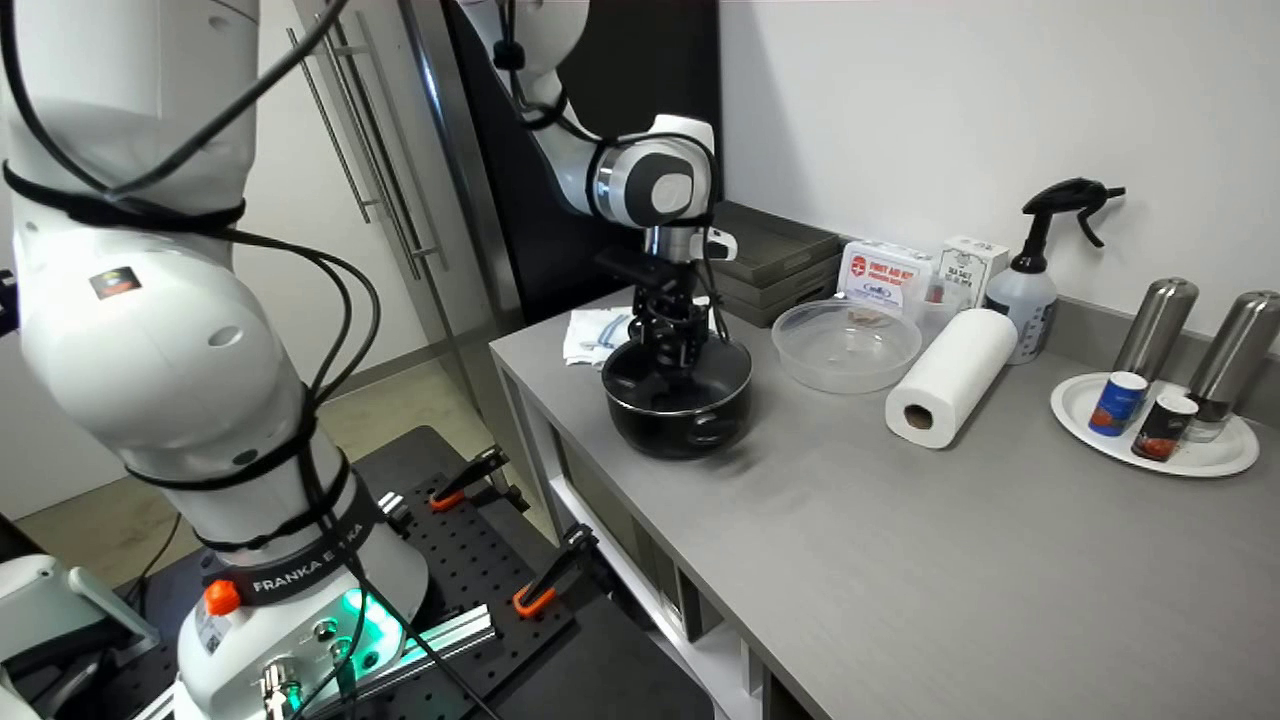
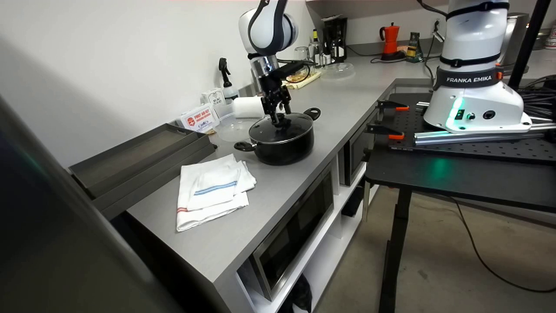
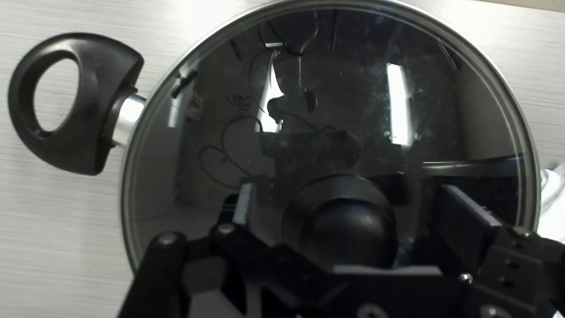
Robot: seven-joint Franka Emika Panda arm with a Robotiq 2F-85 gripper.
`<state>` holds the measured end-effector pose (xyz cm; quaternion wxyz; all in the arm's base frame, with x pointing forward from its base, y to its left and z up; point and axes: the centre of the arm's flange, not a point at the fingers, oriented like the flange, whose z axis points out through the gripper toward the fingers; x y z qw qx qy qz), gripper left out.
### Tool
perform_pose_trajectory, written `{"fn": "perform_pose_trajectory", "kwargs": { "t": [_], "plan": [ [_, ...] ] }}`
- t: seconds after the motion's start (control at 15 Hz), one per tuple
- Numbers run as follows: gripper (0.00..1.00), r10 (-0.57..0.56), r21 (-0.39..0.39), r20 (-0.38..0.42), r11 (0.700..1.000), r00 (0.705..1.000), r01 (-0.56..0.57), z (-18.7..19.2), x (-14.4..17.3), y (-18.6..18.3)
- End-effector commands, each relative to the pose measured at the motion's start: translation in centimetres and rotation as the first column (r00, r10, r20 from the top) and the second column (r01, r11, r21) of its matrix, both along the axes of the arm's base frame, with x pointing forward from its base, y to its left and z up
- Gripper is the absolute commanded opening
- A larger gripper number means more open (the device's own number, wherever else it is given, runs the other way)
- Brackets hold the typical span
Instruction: Pick up the lid and put it on the counter
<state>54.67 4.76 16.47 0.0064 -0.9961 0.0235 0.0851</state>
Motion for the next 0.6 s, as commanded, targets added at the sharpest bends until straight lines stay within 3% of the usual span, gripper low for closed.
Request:
{"fn": "perform_pose_trajectory", "kwargs": {
  "t": [0.0, 0.53],
  "plan": [
    [1.0, 0.024, 0.007, 0.018, 1.0, 1.0, -0.024, -0.36, 0.13, 0.59],
    [0.99, 0.027, 0.007, 0.032, 1.0, 0.999, -0.027, 0.14, 0.89, 1.01]
  ]
}}
